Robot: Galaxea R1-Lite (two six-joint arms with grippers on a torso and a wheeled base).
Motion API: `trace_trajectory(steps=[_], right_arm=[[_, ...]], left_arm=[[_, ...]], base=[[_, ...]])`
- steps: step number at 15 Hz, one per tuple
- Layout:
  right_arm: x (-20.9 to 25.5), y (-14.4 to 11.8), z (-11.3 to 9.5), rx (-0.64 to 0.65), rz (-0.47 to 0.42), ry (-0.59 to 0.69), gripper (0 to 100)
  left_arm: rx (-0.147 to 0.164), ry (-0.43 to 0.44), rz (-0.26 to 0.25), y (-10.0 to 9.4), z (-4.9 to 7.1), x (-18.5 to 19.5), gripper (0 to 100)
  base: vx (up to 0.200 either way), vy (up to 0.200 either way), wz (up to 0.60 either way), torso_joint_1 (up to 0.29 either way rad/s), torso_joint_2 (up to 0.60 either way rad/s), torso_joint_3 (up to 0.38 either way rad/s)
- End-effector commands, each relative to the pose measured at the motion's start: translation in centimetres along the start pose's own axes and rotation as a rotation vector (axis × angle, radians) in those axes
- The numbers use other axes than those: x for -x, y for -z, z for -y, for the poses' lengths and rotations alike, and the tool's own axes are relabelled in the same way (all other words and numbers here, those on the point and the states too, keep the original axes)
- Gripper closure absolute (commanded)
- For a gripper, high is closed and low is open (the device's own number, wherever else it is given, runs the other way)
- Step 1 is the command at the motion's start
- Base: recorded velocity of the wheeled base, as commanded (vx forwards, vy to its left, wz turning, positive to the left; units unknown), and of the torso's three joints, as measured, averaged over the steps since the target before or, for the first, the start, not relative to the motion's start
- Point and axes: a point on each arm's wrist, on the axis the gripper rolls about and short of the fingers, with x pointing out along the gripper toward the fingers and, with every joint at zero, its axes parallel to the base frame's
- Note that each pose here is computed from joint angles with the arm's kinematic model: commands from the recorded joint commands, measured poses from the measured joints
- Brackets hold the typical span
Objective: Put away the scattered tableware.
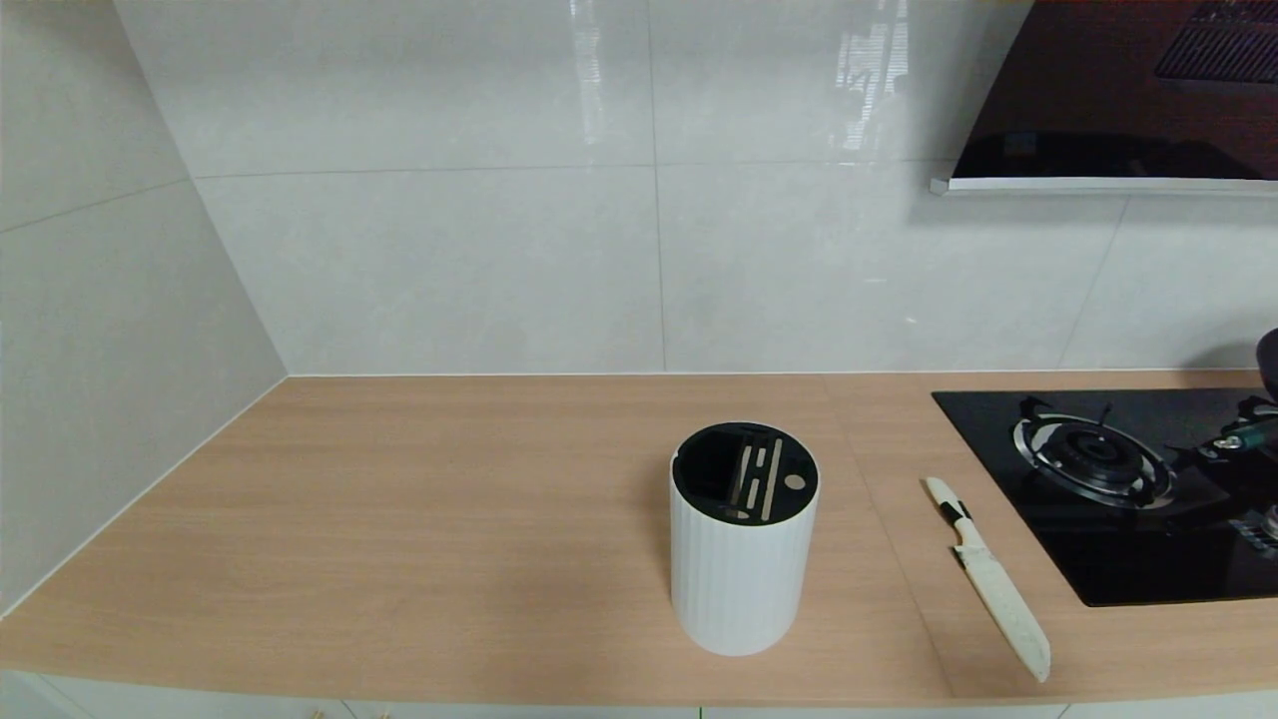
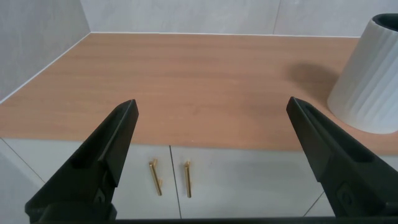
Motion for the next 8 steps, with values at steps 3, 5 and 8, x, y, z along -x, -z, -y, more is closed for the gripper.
trace_trajectory(steps=[3, 5, 8], right_arm=[[-11.7, -2.0, 0.1, -0.008, -0.375, -0.096, 0], [-15.0, -1.3, -0.2, 0.0, -0.457, -0.106, 0], [-19.1, 0.0, -0.2, -0.003, -0.552, -0.106, 0]], left_arm=[[0.0, 0.0, -0.001, 0.0, 0.0, 0.0, 0], [0.0, 0.0, -0.001, 0.0, 0.0, 0.0, 0], [0.0, 0.0, -0.001, 0.0, 0.0, 0.0, 0]], base=[[0.0, 0.0, 0.0, 0.0, 0.0, 0.0], [0.0, 0.0, 0.0, 0.0, 0.0, 0.0], [0.0, 0.0, 0.0, 0.0, 0.0, 0.0]])
